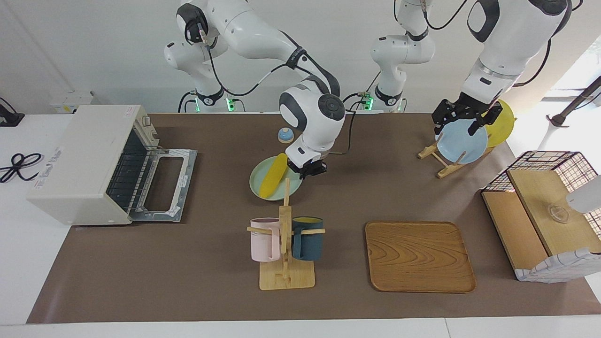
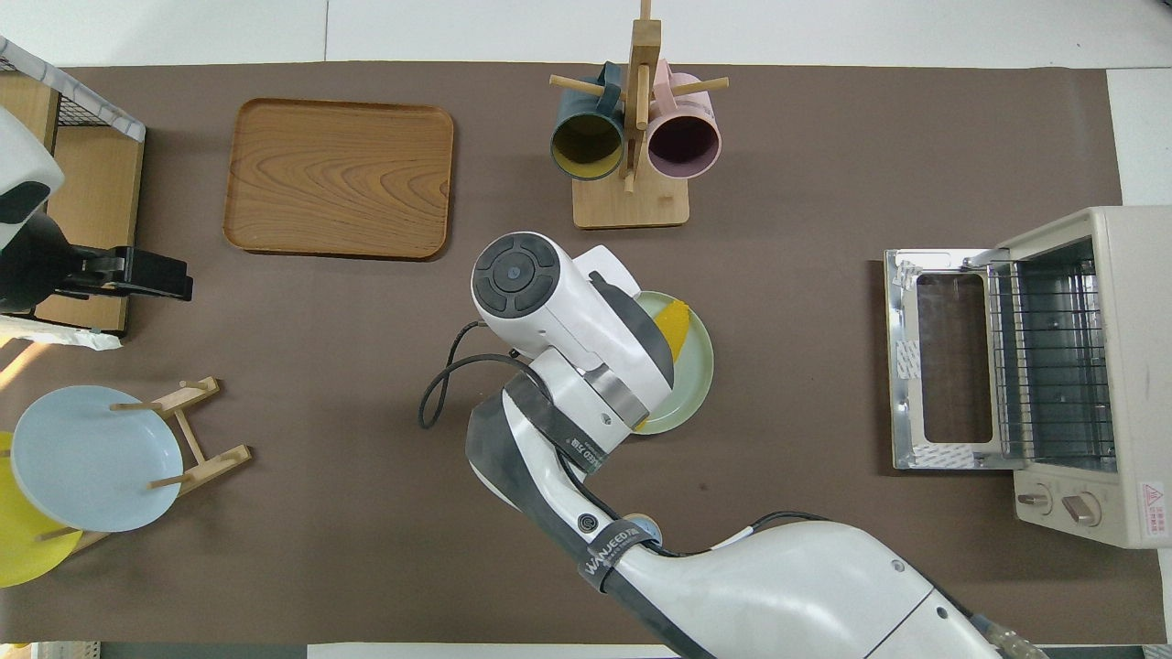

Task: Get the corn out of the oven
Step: 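Set the plate with corn on the table center with the right gripper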

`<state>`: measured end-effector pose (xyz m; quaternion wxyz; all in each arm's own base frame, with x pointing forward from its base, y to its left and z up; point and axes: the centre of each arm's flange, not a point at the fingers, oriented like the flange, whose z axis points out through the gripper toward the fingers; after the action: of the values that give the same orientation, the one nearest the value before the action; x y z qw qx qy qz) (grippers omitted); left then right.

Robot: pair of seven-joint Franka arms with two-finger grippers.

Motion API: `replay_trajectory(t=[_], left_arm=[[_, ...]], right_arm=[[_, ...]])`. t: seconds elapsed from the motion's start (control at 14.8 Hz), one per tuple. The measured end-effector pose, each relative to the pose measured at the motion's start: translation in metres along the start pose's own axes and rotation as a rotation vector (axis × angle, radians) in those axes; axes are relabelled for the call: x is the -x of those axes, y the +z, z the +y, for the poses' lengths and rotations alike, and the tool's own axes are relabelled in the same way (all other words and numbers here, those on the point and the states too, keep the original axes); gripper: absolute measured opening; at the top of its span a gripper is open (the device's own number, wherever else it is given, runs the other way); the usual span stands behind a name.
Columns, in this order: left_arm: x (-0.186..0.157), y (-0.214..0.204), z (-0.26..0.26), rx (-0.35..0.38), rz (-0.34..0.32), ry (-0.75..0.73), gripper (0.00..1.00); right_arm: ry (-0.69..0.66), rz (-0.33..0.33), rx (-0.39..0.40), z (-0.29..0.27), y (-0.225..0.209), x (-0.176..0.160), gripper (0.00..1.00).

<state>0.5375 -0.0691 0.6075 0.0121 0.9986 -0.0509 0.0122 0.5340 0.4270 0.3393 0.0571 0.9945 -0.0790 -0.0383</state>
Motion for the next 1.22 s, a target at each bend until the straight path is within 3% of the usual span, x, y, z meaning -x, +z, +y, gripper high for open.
replay_trajectory(t=[0.34, 0.61, 0.81, 0.88, 0.95, 1.08, 1.22], left_arm=[[-0.001, -0.001, 0.000, 0.000, 0.007, 0.000, 1.00], [-0.001, -0.001, 0.000, 0.000, 0.010, 0.000, 1.00], [-0.003, -0.002, 0.002, 0.000, 0.024, 0.005, 1.00], [-0.004, -0.001, 0.004, 0.001, 0.032, 0.008, 1.00], [-0.004, 0.001, 0.008, 0.001, 0.035, 0.014, 1.00], [-0.004, 0.008, 0.022, 0.002, 0.033, 0.043, 1.00], [-0.003, 0.014, 0.049, 0.005, 0.033, 0.091, 1.00]], right_arm=[[0.018, 0.020, -0.069, -0.004, 0.005, -0.002, 0.04], [0.043, 0.044, -0.161, -0.009, -0.012, -0.007, 0.39], [0.036, 0.054, -0.163, 0.001, -0.028, -0.012, 0.43], [0.024, 0.046, -0.143, 0.011, -0.035, -0.015, 0.38], [0.021, 0.038, -0.115, 0.027, -0.045, -0.020, 0.26], [0.038, 0.017, -0.055, 0.072, -0.070, -0.035, 0.22], [0.058, -0.013, -0.012, 0.118, -0.084, -0.043, 0.02]])
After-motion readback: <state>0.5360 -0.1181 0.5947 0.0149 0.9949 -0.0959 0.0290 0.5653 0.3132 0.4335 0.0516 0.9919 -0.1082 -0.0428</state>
